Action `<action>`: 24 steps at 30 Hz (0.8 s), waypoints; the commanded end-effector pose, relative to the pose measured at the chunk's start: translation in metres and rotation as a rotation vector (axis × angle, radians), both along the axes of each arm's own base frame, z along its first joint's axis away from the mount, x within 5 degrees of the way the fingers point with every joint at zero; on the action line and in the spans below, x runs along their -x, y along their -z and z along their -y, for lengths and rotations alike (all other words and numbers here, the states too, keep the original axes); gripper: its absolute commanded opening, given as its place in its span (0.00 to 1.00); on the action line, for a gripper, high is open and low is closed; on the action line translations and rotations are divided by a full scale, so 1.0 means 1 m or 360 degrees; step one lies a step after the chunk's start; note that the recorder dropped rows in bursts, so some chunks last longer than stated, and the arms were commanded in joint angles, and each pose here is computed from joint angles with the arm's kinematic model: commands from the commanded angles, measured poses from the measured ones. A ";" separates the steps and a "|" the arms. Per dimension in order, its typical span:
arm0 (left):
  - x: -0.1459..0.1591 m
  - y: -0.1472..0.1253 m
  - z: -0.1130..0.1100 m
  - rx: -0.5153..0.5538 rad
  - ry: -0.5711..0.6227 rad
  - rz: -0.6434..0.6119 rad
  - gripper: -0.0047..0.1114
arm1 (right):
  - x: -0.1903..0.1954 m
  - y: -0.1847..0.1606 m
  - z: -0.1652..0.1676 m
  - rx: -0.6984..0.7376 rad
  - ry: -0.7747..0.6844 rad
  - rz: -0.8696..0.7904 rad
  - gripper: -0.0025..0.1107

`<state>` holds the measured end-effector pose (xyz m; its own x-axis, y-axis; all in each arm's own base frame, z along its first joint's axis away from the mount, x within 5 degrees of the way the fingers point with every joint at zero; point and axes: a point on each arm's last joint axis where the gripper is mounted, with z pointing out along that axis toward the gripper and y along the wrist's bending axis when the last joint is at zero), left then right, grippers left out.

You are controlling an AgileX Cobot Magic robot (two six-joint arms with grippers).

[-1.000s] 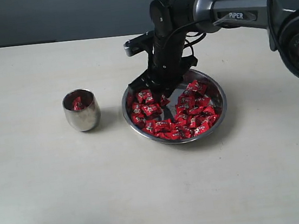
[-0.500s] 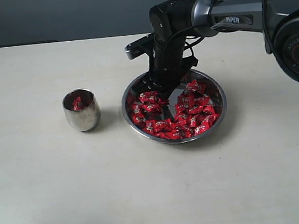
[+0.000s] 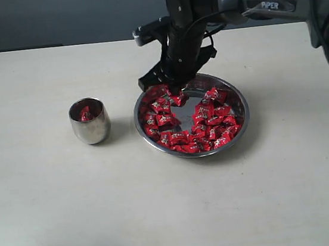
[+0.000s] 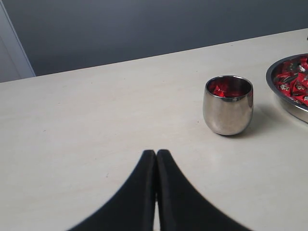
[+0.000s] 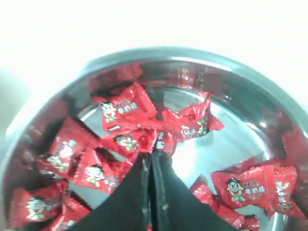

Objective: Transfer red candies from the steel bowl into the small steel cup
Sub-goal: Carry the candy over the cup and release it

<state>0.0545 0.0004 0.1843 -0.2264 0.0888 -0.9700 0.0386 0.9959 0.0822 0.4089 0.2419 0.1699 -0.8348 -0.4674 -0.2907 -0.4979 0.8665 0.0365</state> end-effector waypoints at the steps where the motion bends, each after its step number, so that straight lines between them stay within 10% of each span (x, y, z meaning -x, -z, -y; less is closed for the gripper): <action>1: 0.000 -0.001 0.001 0.0011 0.0016 0.0019 0.04 | 0.007 -0.034 -0.009 -0.0217 -0.0051 0.0054 0.02; 9: 0.000 -0.001 0.001 0.0011 0.0016 0.0019 0.04 | 0.030 -0.057 -0.055 -0.0732 -0.0316 0.0046 0.02; 24: 0.000 -0.001 0.001 0.0011 0.0016 0.0019 0.04 | 0.049 -0.043 -0.100 -0.0755 -0.0440 0.0189 0.02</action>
